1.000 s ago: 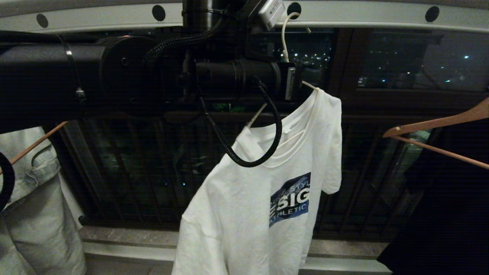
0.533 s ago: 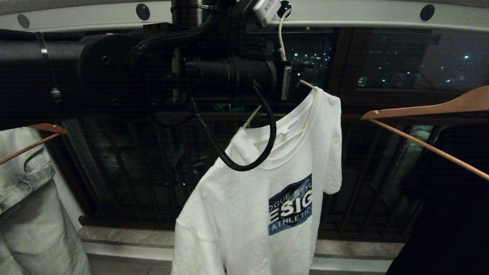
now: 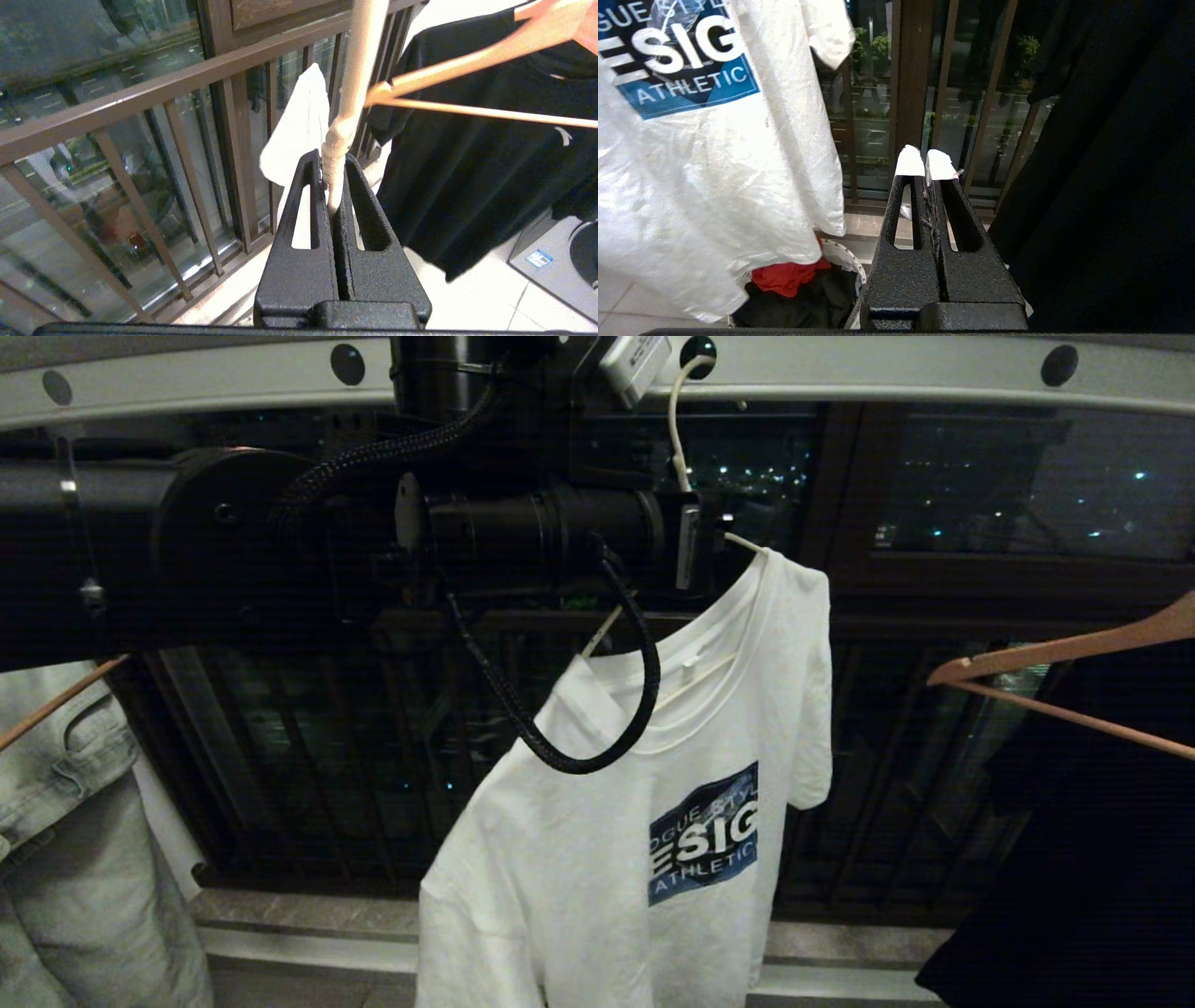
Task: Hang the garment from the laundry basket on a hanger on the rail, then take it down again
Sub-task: Take the clothes off the clothes rack
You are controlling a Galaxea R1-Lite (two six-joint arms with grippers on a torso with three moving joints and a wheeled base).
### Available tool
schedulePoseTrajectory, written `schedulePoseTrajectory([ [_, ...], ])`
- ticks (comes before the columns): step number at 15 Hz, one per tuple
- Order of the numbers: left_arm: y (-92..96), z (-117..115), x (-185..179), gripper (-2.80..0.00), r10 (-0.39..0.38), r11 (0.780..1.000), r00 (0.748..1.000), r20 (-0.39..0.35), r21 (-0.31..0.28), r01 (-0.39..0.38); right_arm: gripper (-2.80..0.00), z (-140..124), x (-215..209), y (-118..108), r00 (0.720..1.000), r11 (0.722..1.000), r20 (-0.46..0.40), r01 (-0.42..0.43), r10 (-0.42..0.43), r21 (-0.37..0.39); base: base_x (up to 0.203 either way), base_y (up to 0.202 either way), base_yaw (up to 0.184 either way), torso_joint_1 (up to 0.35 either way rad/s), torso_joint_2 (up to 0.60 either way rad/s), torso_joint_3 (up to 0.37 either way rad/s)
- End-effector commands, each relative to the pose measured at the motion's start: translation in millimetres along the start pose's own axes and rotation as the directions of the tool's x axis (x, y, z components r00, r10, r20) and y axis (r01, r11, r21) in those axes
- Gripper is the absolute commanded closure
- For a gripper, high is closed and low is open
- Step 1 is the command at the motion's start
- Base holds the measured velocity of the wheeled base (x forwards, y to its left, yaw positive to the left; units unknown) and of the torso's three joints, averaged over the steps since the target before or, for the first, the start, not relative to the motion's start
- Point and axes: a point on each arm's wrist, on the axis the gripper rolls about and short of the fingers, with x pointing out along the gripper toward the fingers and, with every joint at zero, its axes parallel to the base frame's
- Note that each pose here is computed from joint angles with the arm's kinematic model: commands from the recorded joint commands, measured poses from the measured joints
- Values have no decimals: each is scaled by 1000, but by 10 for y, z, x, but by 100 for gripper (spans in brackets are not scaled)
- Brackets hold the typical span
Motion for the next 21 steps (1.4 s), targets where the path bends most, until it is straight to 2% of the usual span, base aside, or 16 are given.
schedulePoseTrajectory([
  [1, -7, 14, -33, 0, -1, 1000, 1000, 3, -1, 1, 0, 0, 1, 0, 1000, 1000, -1, 0, 0, -1, 0, 0, 0, 0, 0, 0],
  [4, -11, 22, -63, 0, -1, 1000, 1000, 17, 1, 1, 0, 0, 1, 0, 1000, 1000, -1, 0, 0, -1, 0, 0, 0, 0, 0, 0],
  [10, -5, -106, -82, 0, -3, 1000, 999, 48, 5, 3, 0, 2, 7, 0, 1000, 1000, -9, 0, 0, -1, 0, 0, 0, 0, 0, 0],
  [15, 3, -153, -47, 0, -13, 1000, 989, 149, 24, 9, 0, 1, 6, 0, 1000, 1000, -8, 0, 0, -1, 0, 0, 0, 0, 0, 0],
  [21, -6, -160, -117, 0, -12, 1000, 988, 156, 27, 8, 0, 2, 7, 0, 1000, 1000, -9, 0, 0, -1, 0, 0, 0, 0, 0, 0],
])
